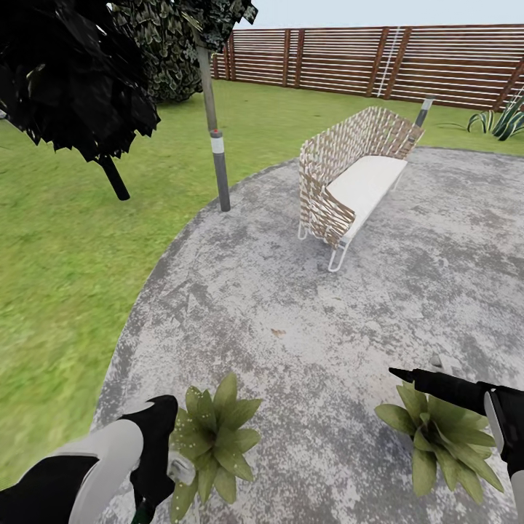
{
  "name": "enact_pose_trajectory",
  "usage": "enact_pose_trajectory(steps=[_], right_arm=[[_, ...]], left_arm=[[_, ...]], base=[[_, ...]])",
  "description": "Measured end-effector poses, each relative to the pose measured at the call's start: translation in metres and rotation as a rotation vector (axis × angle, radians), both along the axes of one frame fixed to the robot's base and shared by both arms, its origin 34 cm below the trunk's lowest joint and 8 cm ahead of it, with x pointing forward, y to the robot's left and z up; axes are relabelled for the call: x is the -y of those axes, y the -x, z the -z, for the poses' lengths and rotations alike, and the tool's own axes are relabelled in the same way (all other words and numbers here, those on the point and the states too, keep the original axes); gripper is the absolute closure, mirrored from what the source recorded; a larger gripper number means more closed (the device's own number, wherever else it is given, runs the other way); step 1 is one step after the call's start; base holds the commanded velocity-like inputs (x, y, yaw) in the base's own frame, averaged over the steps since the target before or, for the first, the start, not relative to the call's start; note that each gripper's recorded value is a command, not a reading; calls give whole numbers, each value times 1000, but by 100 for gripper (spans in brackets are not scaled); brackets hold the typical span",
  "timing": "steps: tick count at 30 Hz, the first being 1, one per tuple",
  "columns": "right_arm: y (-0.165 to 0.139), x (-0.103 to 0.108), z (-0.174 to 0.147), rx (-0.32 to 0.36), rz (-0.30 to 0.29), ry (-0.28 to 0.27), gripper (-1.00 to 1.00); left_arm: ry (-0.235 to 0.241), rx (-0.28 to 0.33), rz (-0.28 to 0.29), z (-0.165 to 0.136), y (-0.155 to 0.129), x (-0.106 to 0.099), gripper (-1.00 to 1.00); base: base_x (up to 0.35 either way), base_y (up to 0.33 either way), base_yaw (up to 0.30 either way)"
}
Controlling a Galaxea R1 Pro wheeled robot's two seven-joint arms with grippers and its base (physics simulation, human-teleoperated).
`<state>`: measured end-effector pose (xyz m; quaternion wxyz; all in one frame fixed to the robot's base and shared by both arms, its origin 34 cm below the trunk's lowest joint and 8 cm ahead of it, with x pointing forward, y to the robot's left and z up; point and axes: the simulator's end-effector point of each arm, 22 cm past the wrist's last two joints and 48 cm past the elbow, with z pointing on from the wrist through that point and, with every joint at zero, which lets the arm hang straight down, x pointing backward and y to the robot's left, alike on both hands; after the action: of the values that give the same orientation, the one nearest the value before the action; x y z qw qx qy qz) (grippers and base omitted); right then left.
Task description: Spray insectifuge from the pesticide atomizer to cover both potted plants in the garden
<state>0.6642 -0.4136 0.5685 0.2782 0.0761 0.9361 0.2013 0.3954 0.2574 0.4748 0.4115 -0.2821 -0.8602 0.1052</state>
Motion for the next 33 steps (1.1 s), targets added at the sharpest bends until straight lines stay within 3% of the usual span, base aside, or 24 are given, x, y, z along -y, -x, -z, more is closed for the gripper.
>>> enact_pose_trajectory(steps=[10,17,26,33], right_arm=[[0,0,2,-3,0,0,-100],[2,0,6,-11,1,0,-100],[2,0,7,-12,0,0,-100],[3,0,7,-14,1,0,-100]], left_arm=[[2,4,0,2,0,1,100],[15,93,-2,6,-33,9,100],[21,97,4,6,-35,14,100],[29,96,5,7,-34,19,100]], base=[[0,0,70],[0,-99,179],[1,-62,49],[65,-233,172]])
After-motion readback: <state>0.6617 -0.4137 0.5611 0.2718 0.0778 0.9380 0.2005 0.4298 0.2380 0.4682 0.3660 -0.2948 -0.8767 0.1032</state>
